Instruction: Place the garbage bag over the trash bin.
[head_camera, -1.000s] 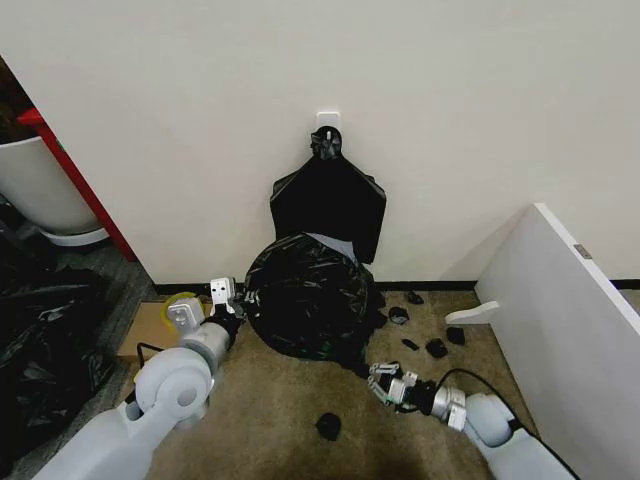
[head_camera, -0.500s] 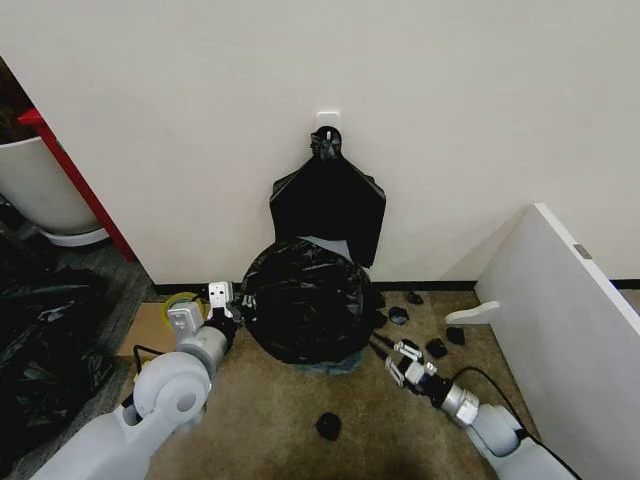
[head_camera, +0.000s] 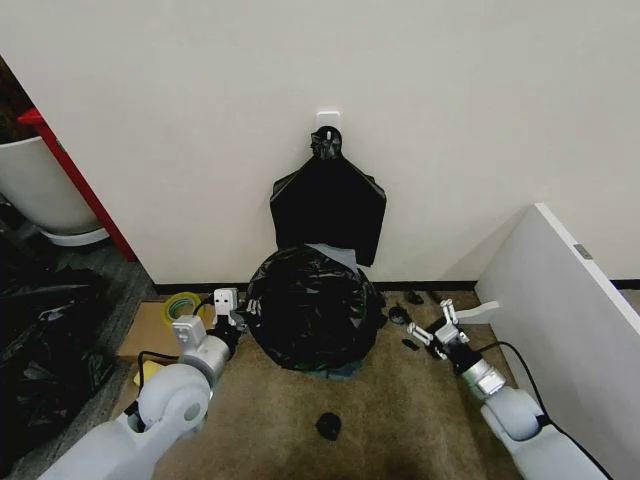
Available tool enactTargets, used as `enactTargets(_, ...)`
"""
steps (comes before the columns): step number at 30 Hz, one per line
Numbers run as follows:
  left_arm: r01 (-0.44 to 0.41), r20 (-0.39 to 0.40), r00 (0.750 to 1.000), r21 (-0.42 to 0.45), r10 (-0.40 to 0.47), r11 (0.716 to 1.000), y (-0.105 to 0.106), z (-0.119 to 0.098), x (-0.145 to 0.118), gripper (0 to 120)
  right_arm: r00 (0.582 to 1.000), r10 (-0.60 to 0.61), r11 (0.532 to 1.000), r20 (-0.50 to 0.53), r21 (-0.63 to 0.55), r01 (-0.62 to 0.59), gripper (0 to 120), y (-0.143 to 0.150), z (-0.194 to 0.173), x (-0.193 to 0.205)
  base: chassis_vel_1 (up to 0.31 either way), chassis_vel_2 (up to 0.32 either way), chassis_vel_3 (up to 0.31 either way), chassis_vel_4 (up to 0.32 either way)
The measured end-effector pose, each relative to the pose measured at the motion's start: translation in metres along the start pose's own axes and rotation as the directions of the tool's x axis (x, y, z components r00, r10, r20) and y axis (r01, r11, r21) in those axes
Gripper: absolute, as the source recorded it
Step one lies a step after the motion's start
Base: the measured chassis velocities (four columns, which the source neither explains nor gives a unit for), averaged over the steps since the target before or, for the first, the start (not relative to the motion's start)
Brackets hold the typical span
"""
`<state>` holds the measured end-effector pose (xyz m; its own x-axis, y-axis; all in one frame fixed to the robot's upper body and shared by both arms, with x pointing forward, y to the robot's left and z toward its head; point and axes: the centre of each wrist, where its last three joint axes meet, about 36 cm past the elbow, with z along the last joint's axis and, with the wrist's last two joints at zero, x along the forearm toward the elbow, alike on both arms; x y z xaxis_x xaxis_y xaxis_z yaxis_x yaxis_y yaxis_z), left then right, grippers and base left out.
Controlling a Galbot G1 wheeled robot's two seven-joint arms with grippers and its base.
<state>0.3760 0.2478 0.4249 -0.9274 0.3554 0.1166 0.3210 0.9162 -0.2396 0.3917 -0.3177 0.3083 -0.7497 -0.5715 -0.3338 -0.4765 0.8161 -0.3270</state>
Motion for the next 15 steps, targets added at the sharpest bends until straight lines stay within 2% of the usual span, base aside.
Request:
enactTargets(4, -0.064, 0.066, 0.995, -0.125, 0.073, 0.99, 0.014, 0.015, -0.002, 1, 0.981, -0.113, 0.989, 0.155, -0.081, 0.126, 98, 0.003, -0.03, -0.022, 0.0, 0.0, 0.0, 0.0)
enactTargets(5, -0.064, 0.066, 0.995, -0.125, 0.073, 0.99, 0.014, 0.015, -0.002, 1, 0.981, -0.113, 0.989, 0.155, -0.081, 0.126, 98, 0.003, -0.03, -0.022, 0.0, 0.0, 0.0, 0.0)
enactTargets(8, -0.096, 0.093, 0.988, -0.226, 0.12, 0.969, 0.024, 0.026, -0.002, 1, 0.962, -0.17, 0.976, 0.214, -0.101, 0.195, 100, -0.003, -0.047, -0.031, 0.0, 0.0, 0.0, 0.0)
enactTargets(10, -0.1, 0.098, 0.987, -0.259, 0.129, 0.961, 0.027, 0.031, -0.002, 1, 0.959, -0.183, 0.975, 0.214, -0.084, 0.205, 100, -0.011, -0.051, -0.033, 0.0, 0.0, 0.0, 0.0)
enactTargets(15, -0.095, 0.101, 0.987, -0.267, 0.125, 0.959, 0.03, 0.034, -0.002, 1, 0.969, -0.18, 0.982, 0.171, -0.03, 0.188, 100, -0.03, -0.047, -0.029, 0.0, 0.0, 0.0, 0.0)
